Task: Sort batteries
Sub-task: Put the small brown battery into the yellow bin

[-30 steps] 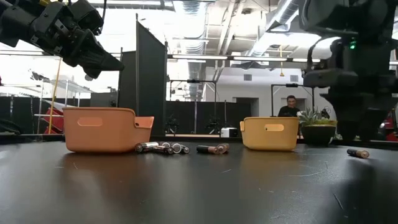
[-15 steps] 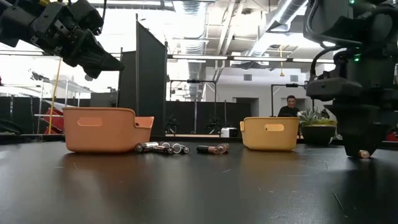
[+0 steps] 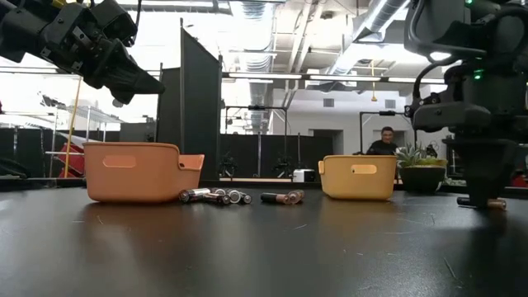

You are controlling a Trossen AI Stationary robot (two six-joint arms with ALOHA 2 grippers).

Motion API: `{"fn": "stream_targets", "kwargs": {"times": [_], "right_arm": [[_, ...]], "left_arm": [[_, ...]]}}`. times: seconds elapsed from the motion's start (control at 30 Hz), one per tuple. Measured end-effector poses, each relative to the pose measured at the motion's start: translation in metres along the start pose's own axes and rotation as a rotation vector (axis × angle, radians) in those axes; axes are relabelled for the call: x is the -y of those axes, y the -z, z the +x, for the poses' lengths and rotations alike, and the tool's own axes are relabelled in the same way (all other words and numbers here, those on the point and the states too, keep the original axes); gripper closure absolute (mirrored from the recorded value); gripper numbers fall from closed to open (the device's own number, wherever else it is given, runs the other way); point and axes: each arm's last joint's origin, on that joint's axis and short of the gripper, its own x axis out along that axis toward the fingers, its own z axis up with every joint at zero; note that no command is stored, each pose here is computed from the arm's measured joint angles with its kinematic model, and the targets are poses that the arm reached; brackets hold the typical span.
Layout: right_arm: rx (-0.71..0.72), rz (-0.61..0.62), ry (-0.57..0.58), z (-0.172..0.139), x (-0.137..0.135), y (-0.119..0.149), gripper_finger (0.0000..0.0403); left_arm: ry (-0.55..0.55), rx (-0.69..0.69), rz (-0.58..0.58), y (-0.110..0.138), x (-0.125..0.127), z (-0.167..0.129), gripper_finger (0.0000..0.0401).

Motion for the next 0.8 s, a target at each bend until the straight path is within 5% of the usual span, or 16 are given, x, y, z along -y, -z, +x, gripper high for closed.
{"fn": "stream_targets", "kwargs": {"times": [0.8], "right_arm": [[0.001,-0.006,0.008,0.0004,0.0006,0.0001,0.039]], "left_arm": [[0.0,0.0,0.0,0.0,0.0,0.0,0.0401]]}}
